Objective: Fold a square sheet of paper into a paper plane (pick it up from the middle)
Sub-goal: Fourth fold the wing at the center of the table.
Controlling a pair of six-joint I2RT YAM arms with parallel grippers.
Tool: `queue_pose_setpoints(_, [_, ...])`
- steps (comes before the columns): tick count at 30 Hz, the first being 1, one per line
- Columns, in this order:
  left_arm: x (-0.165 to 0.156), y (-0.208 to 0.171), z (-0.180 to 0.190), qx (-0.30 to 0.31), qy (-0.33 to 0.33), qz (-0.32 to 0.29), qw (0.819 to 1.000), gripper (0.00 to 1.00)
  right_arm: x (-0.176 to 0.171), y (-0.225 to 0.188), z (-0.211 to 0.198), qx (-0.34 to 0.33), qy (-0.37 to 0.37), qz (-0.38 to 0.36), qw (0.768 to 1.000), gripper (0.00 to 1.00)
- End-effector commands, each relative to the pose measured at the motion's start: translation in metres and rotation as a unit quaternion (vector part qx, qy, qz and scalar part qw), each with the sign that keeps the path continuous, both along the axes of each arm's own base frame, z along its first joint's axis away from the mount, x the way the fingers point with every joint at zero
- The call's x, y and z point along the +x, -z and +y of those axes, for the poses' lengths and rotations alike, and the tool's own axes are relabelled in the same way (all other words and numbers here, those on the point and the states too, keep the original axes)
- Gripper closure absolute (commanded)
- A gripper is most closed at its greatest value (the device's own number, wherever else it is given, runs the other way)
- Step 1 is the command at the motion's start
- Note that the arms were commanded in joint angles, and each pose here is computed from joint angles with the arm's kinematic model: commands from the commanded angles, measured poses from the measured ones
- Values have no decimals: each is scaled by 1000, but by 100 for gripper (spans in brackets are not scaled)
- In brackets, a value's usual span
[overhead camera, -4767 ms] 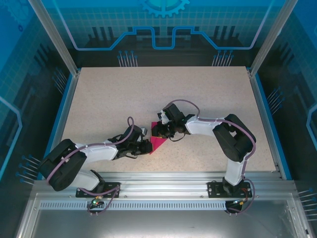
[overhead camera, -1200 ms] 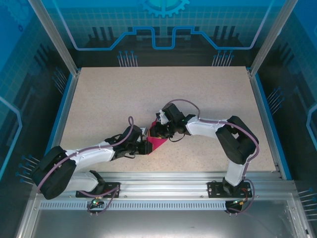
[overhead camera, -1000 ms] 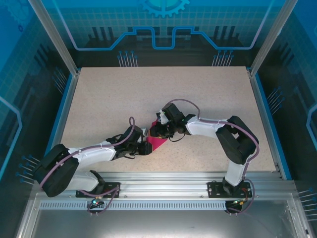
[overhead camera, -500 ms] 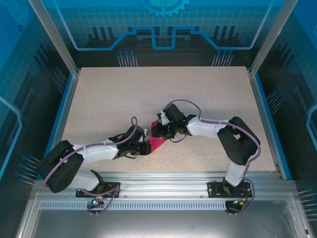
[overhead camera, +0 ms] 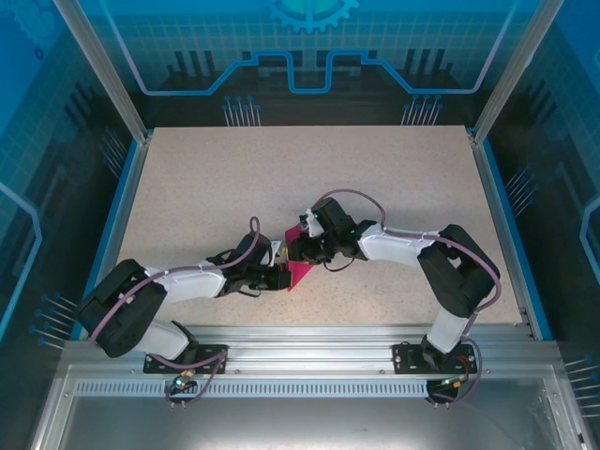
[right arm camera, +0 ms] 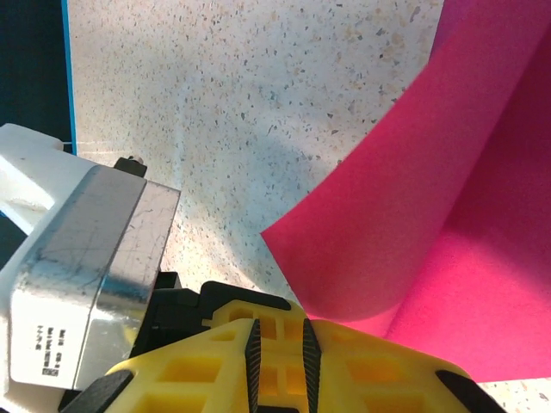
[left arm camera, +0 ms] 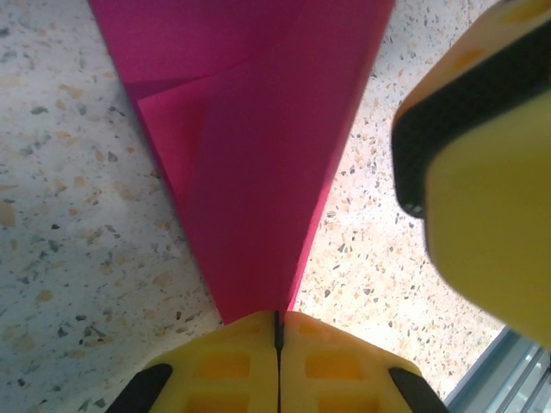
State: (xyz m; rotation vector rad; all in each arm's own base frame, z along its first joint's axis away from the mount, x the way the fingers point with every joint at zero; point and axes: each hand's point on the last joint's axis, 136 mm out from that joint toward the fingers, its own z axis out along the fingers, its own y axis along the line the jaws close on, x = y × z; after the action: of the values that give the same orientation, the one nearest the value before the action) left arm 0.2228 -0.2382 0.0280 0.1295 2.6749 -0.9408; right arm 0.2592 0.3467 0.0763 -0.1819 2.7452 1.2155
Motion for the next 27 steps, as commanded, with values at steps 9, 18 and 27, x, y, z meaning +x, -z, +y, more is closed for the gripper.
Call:
queue_pose_setpoints(9, [2,-2,-2,-15,8,0,1000,90,18,13,11,0,-2,12,1000,77])
queue_pose_setpoints(18, [-1,1,3,-7,-2,4,1000,77,25,25,2,-17,16,20,1000,78])
queue_pose_setpoints(27, [-4,5,7,-1,-5,7,1000,85,27,26,3,-16,16,21,1000,78])
